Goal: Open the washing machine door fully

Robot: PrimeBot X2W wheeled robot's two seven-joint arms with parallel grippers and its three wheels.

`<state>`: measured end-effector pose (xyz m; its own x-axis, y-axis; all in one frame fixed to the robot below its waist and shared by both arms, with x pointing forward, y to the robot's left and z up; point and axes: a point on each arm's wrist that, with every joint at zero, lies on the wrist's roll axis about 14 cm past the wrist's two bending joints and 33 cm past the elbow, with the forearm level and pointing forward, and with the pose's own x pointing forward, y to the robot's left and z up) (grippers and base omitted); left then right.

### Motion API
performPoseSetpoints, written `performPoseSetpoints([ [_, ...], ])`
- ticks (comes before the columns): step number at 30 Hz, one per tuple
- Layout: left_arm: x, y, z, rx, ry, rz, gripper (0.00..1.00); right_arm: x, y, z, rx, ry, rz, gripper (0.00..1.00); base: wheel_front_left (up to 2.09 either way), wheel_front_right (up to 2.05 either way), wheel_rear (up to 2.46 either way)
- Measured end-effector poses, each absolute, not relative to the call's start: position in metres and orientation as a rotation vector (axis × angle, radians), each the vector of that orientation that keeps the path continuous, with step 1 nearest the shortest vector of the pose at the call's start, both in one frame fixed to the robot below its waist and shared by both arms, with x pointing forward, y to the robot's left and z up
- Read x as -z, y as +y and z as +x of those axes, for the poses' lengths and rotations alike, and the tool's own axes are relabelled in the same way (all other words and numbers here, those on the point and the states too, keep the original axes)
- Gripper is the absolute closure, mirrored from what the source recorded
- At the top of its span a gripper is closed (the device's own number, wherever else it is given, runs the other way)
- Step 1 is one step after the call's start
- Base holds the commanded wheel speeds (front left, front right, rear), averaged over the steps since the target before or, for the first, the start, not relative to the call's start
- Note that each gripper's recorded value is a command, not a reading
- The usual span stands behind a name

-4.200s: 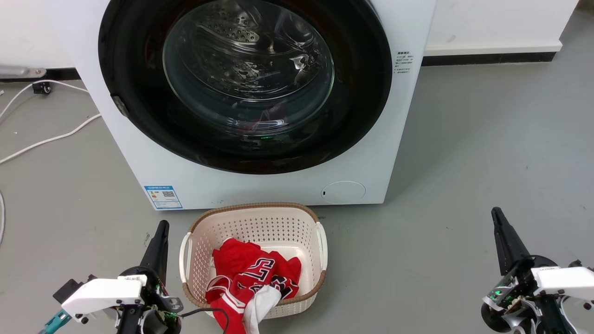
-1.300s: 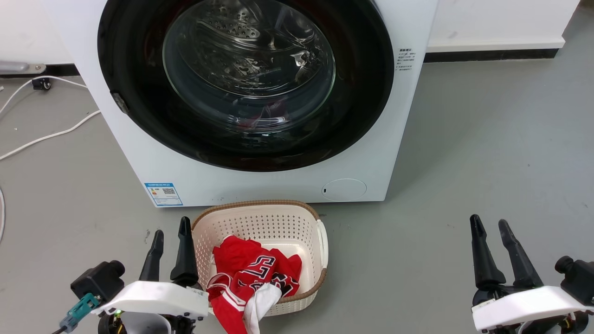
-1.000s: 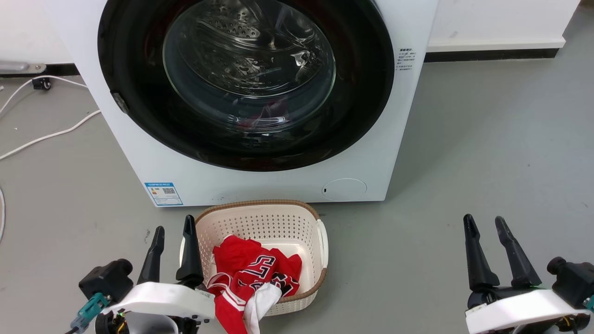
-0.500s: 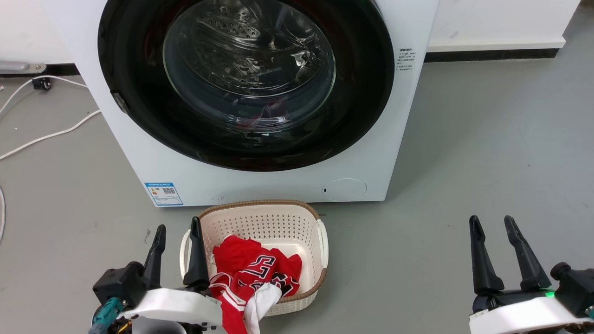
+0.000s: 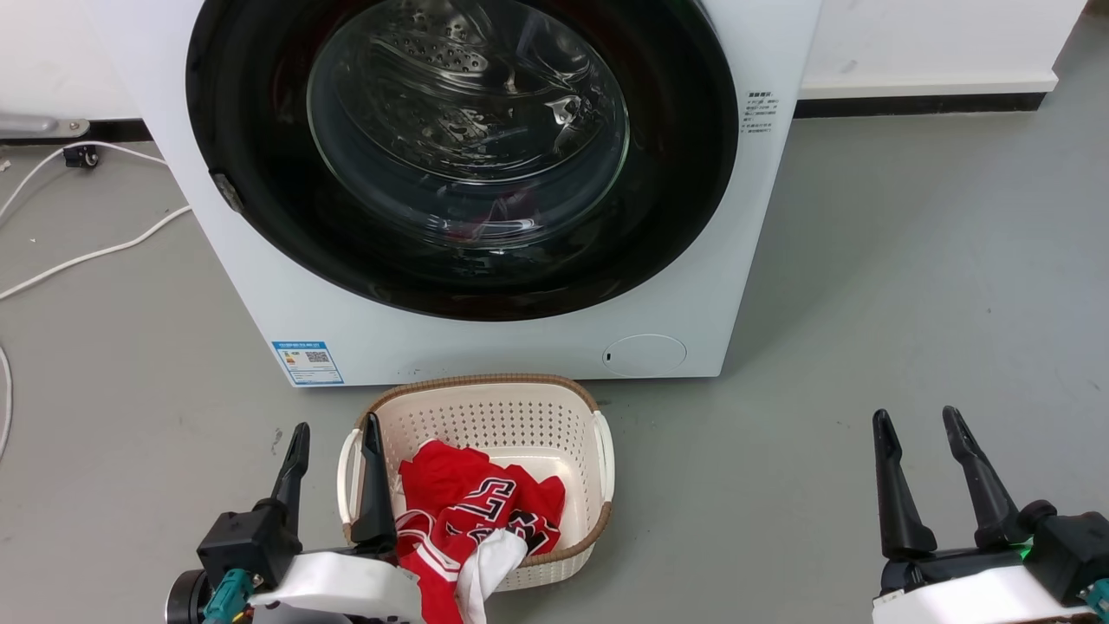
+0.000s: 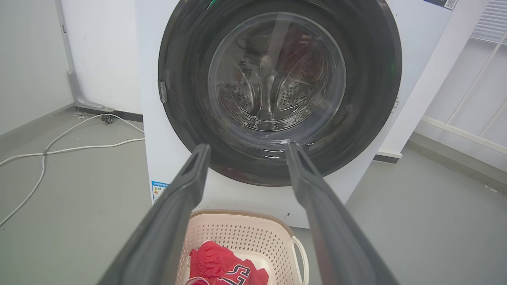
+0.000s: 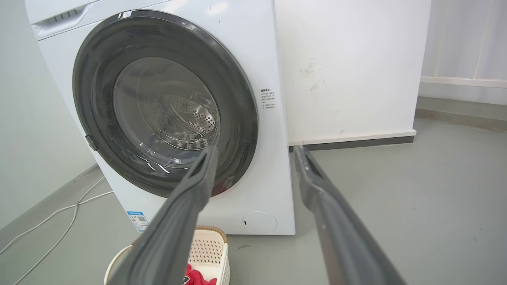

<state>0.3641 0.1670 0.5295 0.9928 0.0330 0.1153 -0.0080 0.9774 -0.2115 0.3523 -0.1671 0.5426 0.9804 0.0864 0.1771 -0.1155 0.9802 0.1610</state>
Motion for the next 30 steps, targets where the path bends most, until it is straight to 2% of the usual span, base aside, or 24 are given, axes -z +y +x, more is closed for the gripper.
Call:
performPoseSetpoints([
  [30,-0.5264,0.162,0.3562,-0.018,-0.144,-0.036,0.0,-0.5358,-0.1575,0.3463,-0.135,-0.176,0.064,0.0,0.0,0.0,0.0],
])
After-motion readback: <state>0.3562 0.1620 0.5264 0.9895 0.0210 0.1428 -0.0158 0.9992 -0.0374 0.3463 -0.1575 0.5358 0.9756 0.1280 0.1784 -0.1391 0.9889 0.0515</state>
